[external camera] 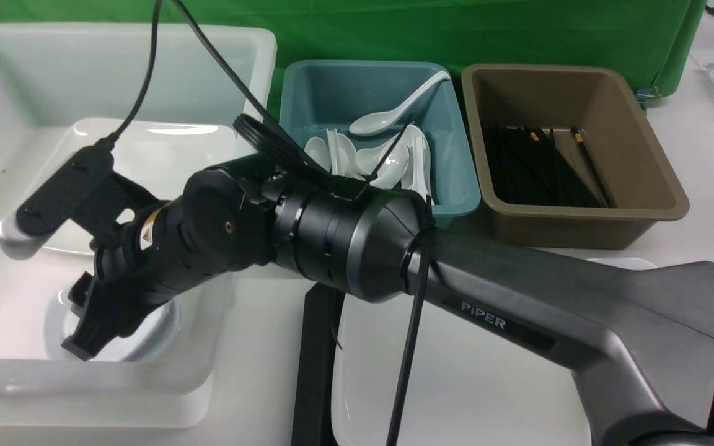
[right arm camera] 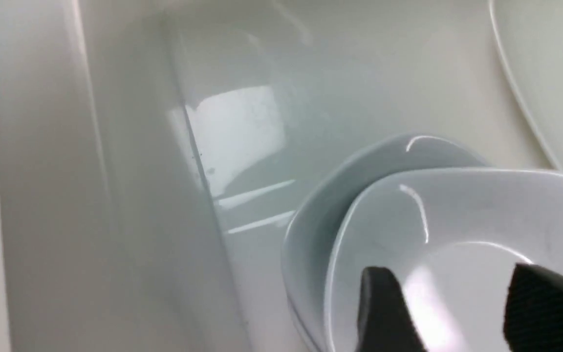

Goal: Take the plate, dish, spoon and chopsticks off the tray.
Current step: Use the right arm to put the small plate into the large storage box on the left, then use the right arm to grab a small plate from the dinner plate

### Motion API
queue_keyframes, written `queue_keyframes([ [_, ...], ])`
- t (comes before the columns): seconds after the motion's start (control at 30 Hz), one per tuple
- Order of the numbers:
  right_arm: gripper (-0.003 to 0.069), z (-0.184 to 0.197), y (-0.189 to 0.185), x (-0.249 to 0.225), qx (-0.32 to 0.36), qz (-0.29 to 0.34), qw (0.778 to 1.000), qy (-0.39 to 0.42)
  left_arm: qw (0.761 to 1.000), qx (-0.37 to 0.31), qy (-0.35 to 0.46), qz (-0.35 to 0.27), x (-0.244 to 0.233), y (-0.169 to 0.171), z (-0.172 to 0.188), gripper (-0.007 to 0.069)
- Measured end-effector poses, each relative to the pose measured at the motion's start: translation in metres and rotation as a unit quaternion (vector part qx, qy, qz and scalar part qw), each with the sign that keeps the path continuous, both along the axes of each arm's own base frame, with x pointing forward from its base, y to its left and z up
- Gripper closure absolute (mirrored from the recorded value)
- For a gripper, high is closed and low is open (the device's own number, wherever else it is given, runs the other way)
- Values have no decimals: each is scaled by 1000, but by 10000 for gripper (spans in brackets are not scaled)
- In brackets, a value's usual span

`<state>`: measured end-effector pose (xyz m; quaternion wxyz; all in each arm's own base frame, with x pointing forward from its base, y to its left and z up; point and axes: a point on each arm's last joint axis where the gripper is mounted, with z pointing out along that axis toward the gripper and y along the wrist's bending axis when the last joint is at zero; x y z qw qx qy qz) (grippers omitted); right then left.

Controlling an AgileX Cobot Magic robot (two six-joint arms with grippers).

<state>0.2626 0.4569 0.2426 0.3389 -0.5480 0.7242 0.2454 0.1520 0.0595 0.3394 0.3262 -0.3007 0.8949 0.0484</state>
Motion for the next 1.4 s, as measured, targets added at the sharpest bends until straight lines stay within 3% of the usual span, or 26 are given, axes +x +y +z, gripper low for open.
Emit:
queue_keyframes([
  [0.17,232,31,-11,-5,1,0,1000,-4,1000,3,2,-10,0,-1,0,608],
  [0.3,332,74,-41,-4,-20,-18,999,-26,998,-18,-3,-55,3,-8,0,608],
  [0.37,476,108,-75,2,-51,-56,996,-42,991,-52,-20,-121,7,-22,1,608],
  [0.47,608,154,-143,14,-103,-144,983,-51,969,-84,-46,-229,12,-48,4,608],
  [0.5,611,156,-149,15,-111,-150,981,-49,967,-86,-47,-236,13,-50,4,608],
  [0.57,627,178,-203,19,-159,-214,963,-29,943,-88,-52,-317,13,-72,6,608],
  [0.73,631,182,-298,12,-177,-320,931,15,902,-68,-31,-424,6,-104,4,608],
  [0.87,576,143,-343,-9,-224,-359,903,73,892,-64,-20,-446,3,-114,3,608],
  [0.97,412,79,-356,-21,-266,-353,890,113,891,-65,-22,-449,2,-116,3,608],
  [1.17,149,-3,-356,-20,-292,-322,894,107,892,-59,-21,-448,2,-115,3,608],
  [1.4,93,-45,-358,-1,-347,-322,878,76,891,-55,-12,-450,1,-114,2,608],
])
